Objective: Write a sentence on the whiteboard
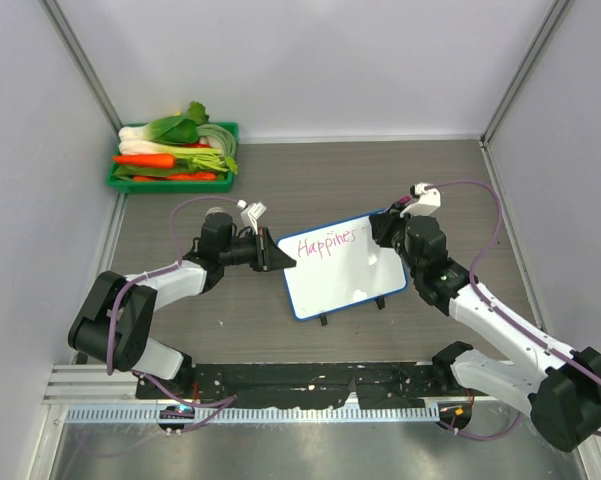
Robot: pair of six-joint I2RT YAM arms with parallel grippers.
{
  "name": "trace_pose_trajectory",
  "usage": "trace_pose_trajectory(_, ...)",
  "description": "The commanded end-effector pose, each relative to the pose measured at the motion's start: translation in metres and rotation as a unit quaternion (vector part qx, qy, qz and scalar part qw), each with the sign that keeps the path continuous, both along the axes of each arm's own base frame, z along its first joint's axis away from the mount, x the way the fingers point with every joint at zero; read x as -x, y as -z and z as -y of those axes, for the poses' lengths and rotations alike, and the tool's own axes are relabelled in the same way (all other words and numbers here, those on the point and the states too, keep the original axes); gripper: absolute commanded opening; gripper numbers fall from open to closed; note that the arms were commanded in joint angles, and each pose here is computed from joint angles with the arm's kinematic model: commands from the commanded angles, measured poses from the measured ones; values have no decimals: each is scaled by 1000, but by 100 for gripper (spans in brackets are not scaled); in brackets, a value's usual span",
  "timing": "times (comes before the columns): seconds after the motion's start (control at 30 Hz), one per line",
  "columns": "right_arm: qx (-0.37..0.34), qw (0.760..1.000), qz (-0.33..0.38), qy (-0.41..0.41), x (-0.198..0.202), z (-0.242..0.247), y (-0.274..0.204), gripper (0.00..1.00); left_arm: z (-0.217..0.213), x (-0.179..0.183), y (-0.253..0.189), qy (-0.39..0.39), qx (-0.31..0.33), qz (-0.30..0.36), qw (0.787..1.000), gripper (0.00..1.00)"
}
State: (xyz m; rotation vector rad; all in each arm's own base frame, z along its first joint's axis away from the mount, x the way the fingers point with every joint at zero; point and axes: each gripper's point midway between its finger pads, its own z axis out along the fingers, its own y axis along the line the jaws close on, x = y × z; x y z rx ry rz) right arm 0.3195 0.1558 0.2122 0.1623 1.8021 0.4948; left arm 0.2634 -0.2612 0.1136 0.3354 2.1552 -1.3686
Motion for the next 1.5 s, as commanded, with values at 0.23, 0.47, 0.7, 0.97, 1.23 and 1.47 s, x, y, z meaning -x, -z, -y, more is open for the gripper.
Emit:
trace_pose_trajectory(0.23, -8, 1000, 17, 13, -21, -1, -17, 1, -10, -12, 18, -27, -50, 21, 998, 0)
trace_pose_trajectory(0.47, -2, 1000, 5, 9, -22, -4, -9, 1, -10, -12, 19, -26, -50, 21, 998, 0)
trace_pose_trajectory(0.7, -2, 1000, -2, -6, -20, -8, -4, 1, -10, -12, 18, -27, -50, 23, 998, 0)
trace_pose_trajectory(0.97, 4, 1000, -15, -19, -12, -9, 7, 1, -10, -12, 18, -27, -50, 22, 998, 0)
trace_pose_trajectory(1.23, 23, 999, -33, -9, -5, 0, 23, 2, -10, -13, 20, -28, -51, 19, 998, 0)
trace_pose_trajectory(1.47, 33, 999, -40, 8, -2, 9, 28, 1, -10, -13, 20, -28, -51, 19, 998, 0)
